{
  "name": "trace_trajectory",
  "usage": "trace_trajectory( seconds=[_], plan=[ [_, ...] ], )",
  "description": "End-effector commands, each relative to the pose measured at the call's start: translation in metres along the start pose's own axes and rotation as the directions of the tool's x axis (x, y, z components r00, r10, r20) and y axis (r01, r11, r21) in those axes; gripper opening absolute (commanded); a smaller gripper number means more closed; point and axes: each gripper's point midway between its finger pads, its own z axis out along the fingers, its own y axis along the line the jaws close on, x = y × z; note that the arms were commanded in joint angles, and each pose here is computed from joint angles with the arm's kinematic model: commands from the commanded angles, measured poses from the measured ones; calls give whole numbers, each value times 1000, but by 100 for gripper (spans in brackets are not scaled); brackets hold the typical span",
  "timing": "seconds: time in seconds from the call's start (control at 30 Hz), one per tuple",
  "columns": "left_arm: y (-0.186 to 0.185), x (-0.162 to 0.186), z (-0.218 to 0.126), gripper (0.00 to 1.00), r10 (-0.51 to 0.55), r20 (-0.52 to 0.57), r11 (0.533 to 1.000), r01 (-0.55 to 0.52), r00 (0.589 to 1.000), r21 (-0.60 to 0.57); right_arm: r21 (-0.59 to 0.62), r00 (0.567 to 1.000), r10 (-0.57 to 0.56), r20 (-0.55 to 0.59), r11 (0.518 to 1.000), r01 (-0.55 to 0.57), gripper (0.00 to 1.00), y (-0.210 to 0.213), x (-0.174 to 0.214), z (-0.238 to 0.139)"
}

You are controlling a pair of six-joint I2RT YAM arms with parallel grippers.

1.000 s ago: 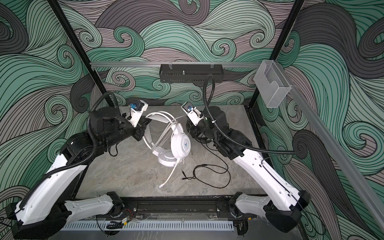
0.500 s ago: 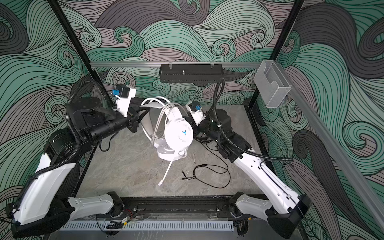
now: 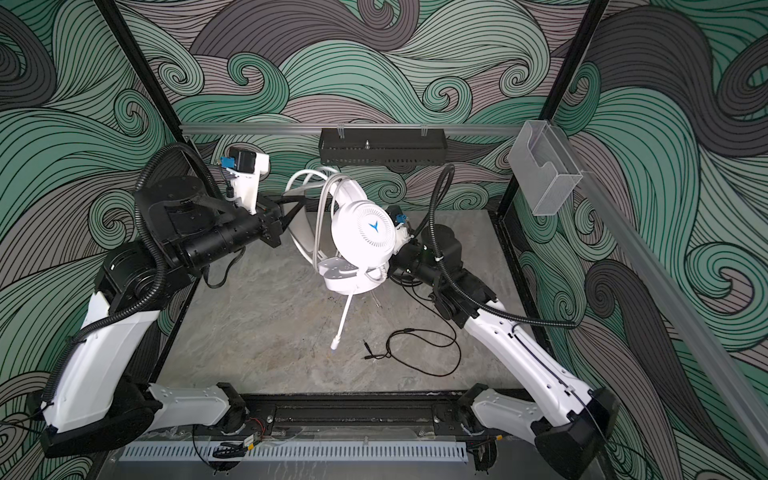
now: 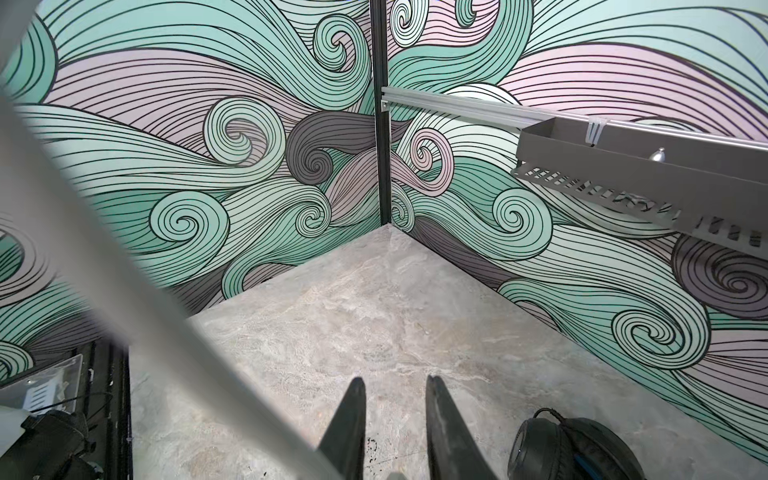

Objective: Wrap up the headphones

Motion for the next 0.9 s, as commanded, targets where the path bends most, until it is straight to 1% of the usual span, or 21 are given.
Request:
trace_trajectory(
  seconds=[0.0, 0.23, 0.3, 0.33, 0.43, 0.53, 0.73, 0.87],
  plan=[
    [-10, -37, -14, 0, -77, 123, 996, 71, 989, 51, -30, 998, 35, 48, 999, -33, 26, 2, -8, 0],
    [-10, -40, -16, 0, -96, 131, 994, 90, 987, 55, -41, 997, 70, 26, 997, -69, 26, 0, 8, 7],
    [-10, -40, -17, 0, -100, 132, 994, 94, 986, 55, -41, 997, 82, 15, 996, -81, 28, -1, 13, 9],
    [-10, -40, -18, 0, -101, 133, 994, 95, 986, 56, -43, 996, 84, 9, 996, -84, 31, -1, 16, 10],
    [-10, -39, -19, 0, -108, 133, 993, 101, 985, 59, -45, 995, 101, 1, 994, -100, 45, -1, 23, 13],
    [-10, -38, -20, 0, -114, 135, 993, 107, 984, 58, -64, 992, 127, -6, 990, -127, 50, 1, 30, 17],
    [-9, -40, -23, 0, -124, 144, 992, 116, 982, 58, -120, 979, 200, -37, 972, -203, 50, 7, 49, 30],
    [-10, -42, -24, 0, -128, 151, 991, 119, 980, 62, -142, 969, 236, -79, 959, -245, 49, 10, 64, 41]
  ],
)
